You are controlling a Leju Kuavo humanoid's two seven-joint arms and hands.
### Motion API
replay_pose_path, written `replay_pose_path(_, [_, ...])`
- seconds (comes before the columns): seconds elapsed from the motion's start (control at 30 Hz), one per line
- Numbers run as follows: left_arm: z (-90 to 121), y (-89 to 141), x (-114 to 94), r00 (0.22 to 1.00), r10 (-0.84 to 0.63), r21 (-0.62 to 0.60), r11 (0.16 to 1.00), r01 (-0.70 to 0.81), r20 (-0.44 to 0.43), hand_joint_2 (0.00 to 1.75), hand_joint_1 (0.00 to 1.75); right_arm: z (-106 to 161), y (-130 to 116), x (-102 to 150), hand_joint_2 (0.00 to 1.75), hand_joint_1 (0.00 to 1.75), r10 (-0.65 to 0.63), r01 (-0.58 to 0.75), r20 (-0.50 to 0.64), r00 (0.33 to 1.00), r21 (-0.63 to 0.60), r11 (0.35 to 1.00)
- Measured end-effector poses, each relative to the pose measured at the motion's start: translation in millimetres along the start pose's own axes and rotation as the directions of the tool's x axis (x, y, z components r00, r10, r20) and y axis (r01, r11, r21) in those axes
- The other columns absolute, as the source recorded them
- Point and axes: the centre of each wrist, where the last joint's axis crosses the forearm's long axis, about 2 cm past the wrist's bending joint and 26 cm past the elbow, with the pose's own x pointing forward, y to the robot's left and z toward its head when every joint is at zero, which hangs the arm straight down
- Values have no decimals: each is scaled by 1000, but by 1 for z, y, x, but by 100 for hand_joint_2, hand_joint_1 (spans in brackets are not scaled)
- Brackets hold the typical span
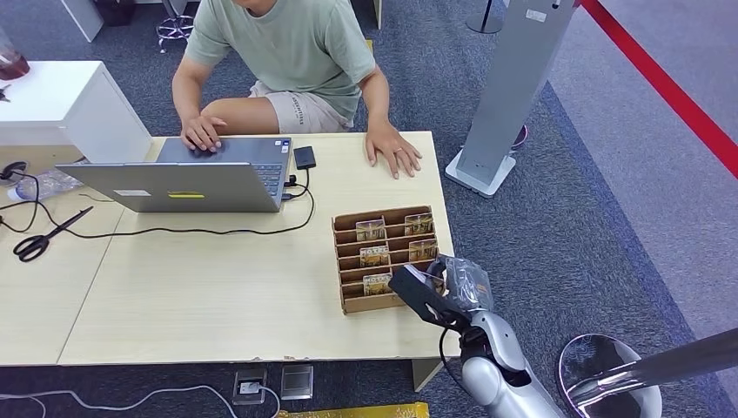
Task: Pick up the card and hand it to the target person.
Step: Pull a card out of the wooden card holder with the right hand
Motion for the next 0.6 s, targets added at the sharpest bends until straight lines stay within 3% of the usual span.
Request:
replay_pose_path(0.1, [0,0,0,1000,-5,0,1000,5,0,0,0,0,0,0,175,161,-3,3,-1,1000,-2,1000])
replay_pose_path(0.6, [0,0,0,1000,-10,-1,1000,10,20,0,0,2,-1,2,175,161,5,-3,35,999,-52,999])
